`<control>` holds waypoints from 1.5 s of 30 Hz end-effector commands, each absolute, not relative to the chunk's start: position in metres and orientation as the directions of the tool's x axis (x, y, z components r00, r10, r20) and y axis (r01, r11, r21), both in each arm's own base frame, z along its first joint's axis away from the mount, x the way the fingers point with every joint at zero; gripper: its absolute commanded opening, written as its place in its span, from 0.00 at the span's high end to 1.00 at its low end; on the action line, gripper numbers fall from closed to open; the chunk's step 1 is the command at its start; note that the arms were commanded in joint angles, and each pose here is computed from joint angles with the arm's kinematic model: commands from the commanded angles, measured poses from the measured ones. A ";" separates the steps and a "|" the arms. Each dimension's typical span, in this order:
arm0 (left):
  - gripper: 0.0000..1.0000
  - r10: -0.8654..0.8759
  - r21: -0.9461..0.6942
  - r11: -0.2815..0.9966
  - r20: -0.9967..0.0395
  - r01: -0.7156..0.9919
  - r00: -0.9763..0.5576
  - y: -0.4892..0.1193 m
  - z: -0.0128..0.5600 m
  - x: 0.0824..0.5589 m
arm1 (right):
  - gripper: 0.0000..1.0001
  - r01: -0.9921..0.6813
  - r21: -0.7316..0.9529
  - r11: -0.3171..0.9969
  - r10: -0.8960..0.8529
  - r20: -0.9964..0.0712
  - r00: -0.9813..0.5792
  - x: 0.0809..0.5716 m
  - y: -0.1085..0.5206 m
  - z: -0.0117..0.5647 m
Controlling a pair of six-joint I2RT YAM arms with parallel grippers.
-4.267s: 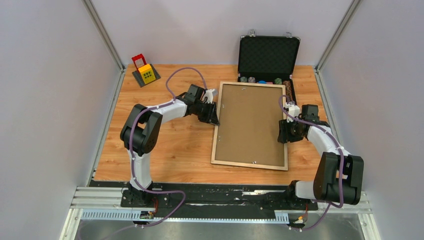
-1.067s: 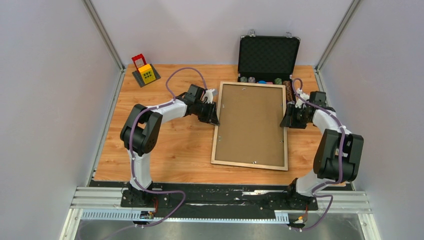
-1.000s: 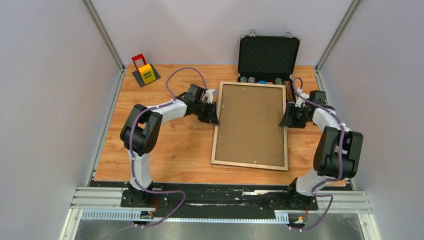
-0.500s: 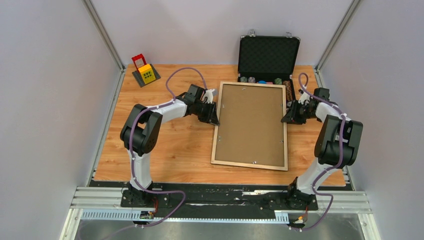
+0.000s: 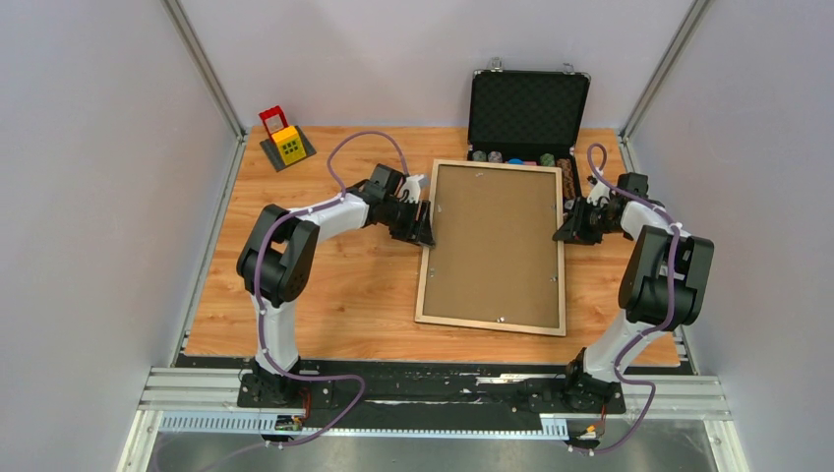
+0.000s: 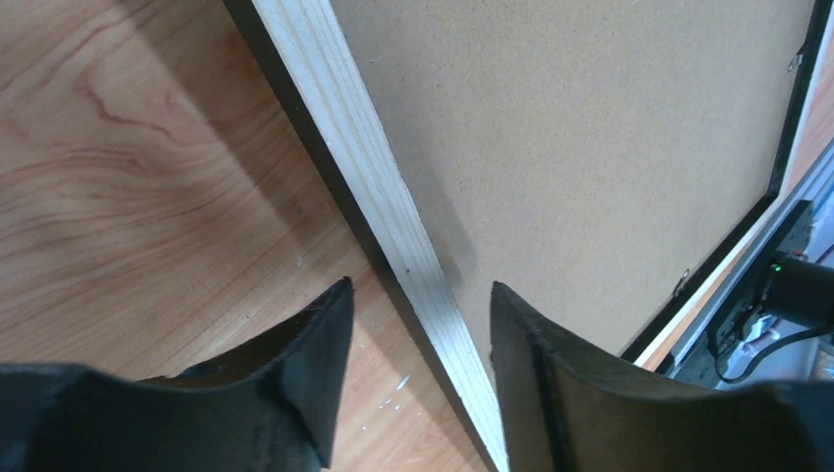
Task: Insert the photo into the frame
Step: Install the photo frame at the center of the board.
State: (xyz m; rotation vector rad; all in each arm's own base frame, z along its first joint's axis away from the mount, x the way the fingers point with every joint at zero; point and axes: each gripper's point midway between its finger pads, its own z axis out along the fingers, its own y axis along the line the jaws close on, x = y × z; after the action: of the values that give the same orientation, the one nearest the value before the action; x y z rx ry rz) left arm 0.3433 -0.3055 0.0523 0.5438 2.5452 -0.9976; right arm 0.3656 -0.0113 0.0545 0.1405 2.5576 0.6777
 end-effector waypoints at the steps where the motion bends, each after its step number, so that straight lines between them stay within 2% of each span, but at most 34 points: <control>1: 0.36 0.238 -0.521 0.660 -0.538 0.541 -0.809 -0.310 0.085 0.354 | 0.96 -0.084 0.488 0.869 0.205 -0.510 -0.836 0.385 -0.013 0.069; 3: 0.26 0.241 -0.495 0.673 -0.556 0.550 -0.796 -0.308 0.088 0.359 | 0.97 -0.089 0.489 0.868 0.203 -0.512 -0.835 0.385 -0.013 0.070; 7: 0.17 0.251 -0.437 0.690 -0.604 0.577 -0.757 -0.307 0.099 0.376 | 0.97 -0.100 0.487 0.868 0.198 -0.522 -0.829 0.385 -0.013 0.072; 13: 0.14 0.260 -0.374 0.710 -0.648 0.597 -0.716 -0.312 0.105 0.403 | 0.99 -0.116 0.496 0.861 0.194 -0.529 -0.826 0.386 -0.010 0.074; 20: 0.14 0.211 -0.376 0.738 -0.659 0.560 -0.722 -0.321 0.104 0.428 | 1.00 -0.116 0.492 0.863 0.192 -0.532 -0.824 0.386 -0.011 0.074; 29: 0.19 0.172 -0.381 0.772 -0.645 0.509 -0.745 -0.328 0.090 0.449 | 1.00 -0.100 0.481 0.871 0.200 -0.534 -0.822 0.388 -0.014 0.073; 45: 0.40 0.160 -0.406 0.777 -0.610 0.480 -0.776 -0.340 0.073 0.452 | 1.00 -0.104 0.482 0.870 0.198 -0.534 -0.822 0.386 -0.013 0.073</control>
State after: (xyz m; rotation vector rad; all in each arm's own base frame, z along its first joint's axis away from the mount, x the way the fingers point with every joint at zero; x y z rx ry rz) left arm 0.4433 -0.3319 0.0615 0.4895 2.4426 -0.7396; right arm 0.3662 -0.0109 0.0551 0.1241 2.5510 0.6808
